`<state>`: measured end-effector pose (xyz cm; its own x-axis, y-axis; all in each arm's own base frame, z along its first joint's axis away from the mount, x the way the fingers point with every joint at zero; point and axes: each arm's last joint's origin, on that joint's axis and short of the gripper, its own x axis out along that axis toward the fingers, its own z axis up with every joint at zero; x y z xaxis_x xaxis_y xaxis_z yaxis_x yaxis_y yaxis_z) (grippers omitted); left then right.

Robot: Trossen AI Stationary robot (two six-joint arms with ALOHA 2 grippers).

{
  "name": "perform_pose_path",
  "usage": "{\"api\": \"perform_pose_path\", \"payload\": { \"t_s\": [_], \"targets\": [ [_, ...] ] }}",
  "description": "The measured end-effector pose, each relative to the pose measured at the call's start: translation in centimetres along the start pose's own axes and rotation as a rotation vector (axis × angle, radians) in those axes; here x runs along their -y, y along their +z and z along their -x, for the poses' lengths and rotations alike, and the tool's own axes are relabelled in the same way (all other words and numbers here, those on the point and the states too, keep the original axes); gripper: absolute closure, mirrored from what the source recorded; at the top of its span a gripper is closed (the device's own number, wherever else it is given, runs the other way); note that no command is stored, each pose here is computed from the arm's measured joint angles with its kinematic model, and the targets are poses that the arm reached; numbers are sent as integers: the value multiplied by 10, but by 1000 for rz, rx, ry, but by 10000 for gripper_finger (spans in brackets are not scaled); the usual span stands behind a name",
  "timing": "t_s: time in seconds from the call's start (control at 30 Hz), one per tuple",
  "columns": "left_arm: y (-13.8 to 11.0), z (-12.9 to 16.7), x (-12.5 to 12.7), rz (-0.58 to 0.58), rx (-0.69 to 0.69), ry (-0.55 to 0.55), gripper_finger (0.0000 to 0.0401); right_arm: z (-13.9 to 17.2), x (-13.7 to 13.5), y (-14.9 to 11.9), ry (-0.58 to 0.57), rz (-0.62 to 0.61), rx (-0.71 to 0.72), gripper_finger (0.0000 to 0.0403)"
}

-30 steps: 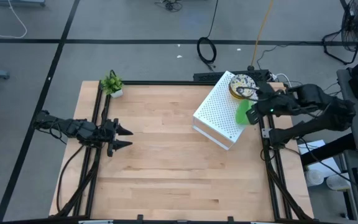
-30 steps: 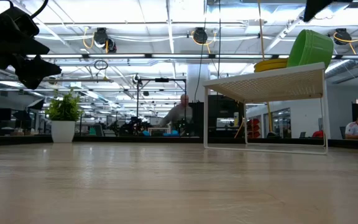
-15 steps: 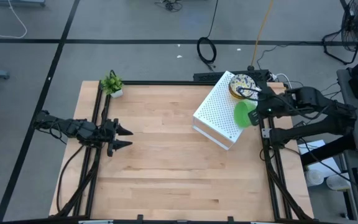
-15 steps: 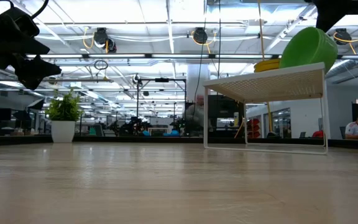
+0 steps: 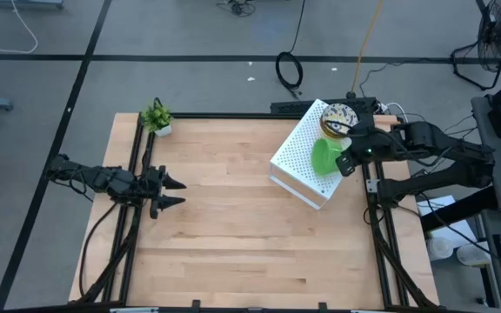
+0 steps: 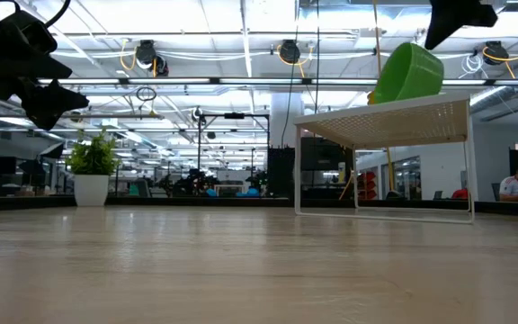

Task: Pick & Place Mini bowls
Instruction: Adjust the green bowls on the shelf

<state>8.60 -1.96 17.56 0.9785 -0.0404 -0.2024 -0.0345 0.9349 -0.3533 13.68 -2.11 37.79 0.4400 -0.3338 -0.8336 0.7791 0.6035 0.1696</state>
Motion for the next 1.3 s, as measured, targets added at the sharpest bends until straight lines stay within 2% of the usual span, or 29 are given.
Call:
{"api": "perform_pose_path", "payload": {
  "t_s": [0.27,0.47,0.63,0.73,0.9,1.07,1.13,1.2,1.3],
  "targets": [
    [0,0,0,-1,-4,2,148,-3,-8,6,31,48,48,403],
    [0,0,0,-1,-4,2,148,2,-20,21,140,193,236,403],
    [0,0,0,-1,-4,2,148,10,-37,29,308,298,358,403],
    [0,0,0,-1,-5,1,148,22,-52,33,471,358,462,391],
    [0,0,0,-1,-4,1,148,39,-90,34,779,490,641,321],
    [0,0,0,-1,-4,1,148,48,-145,26,1129,667,849,211],
    [0,0,0,-1,-4,1,148,46,-167,18,1214,721,916,167],
    [0,0,0,-1,-4,1,148,44,-185,14,1186,764,943,134],
    [0,0,0,-1,-4,1,148,38,-204,17,979,815,867,107]
  ]
}}
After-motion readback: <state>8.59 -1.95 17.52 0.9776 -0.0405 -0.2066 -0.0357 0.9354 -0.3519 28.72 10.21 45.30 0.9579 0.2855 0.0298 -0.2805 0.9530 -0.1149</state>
